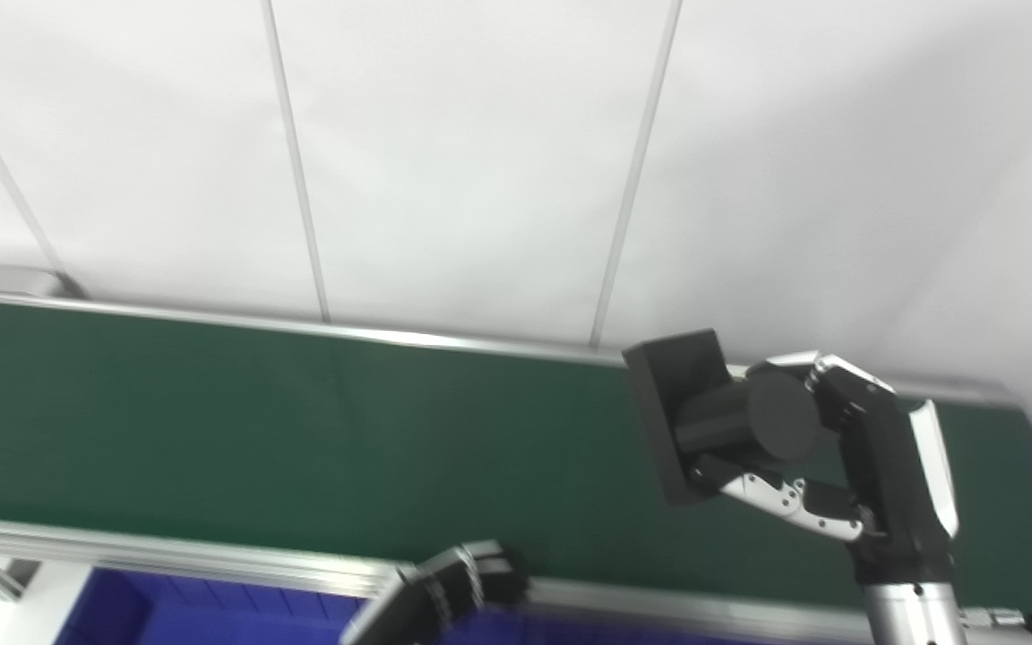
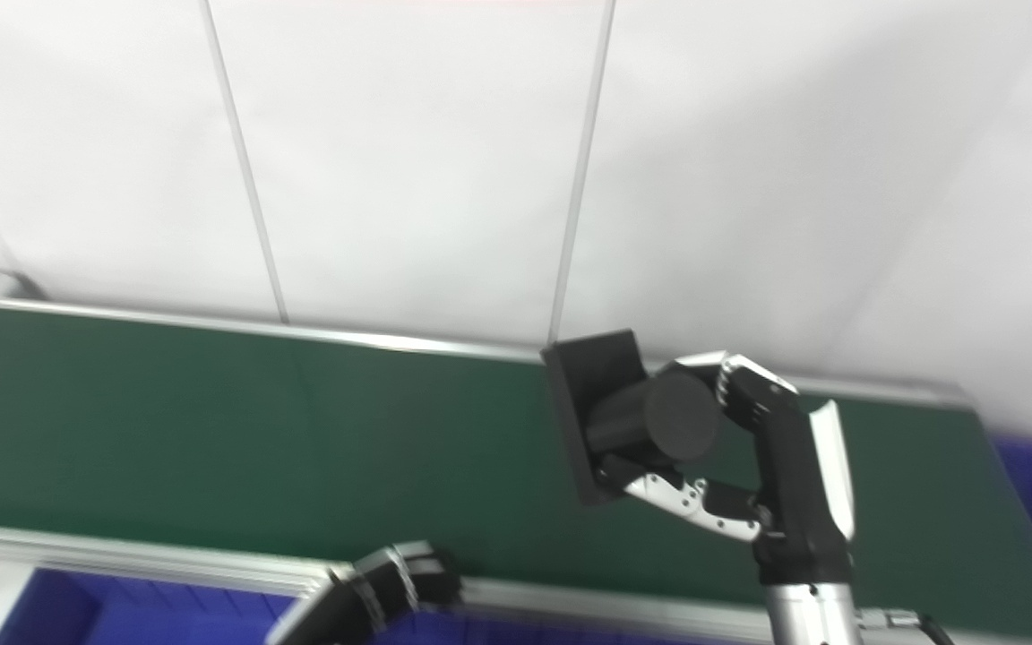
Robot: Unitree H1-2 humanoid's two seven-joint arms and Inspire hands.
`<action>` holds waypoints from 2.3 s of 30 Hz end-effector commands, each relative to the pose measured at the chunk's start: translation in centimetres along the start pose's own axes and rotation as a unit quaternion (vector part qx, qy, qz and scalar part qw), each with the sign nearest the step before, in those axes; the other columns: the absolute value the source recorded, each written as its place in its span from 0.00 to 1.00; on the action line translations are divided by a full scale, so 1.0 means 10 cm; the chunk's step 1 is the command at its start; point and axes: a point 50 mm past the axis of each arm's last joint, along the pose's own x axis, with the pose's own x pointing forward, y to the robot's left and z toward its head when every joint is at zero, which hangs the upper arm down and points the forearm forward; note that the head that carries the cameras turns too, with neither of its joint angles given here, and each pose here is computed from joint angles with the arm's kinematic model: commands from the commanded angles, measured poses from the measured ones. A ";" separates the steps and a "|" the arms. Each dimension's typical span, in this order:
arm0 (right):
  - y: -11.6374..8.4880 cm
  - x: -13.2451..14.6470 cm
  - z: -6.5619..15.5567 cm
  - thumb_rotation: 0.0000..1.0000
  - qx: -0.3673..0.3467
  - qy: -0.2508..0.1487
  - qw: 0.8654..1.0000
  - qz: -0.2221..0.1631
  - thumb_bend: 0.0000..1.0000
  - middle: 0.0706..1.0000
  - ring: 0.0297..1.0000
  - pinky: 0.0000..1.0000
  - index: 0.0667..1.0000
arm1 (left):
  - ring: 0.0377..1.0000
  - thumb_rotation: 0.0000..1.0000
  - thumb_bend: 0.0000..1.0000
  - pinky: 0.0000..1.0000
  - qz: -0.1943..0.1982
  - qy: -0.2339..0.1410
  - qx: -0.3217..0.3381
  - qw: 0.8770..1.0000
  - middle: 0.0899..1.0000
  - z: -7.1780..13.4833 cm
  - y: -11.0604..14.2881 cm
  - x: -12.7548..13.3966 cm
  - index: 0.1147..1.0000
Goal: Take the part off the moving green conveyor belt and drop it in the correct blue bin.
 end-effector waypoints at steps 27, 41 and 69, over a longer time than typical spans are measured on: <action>-0.10 -1.47 -0.33 0.00 -0.015 0.191 0.964 -0.183 0.51 0.45 0.39 0.35 0.50 | 0.71 0.55 0.98 0.72 -0.010 -0.025 0.007 1.000 0.70 0.45 0.26 -0.10 0.74; 0.00 -2.08 -0.74 0.00 -0.042 0.300 0.930 -0.209 0.52 0.46 0.42 0.40 0.47 | 0.71 0.56 0.99 0.71 -0.003 -0.023 0.008 1.000 0.70 0.49 0.38 -0.16 0.74; 0.34 -2.36 -1.32 0.00 -0.034 0.370 0.911 -0.179 0.52 0.48 0.41 0.37 0.46 | 0.71 0.54 0.98 0.71 -0.004 -0.023 0.008 1.000 0.70 0.58 0.42 -0.17 0.74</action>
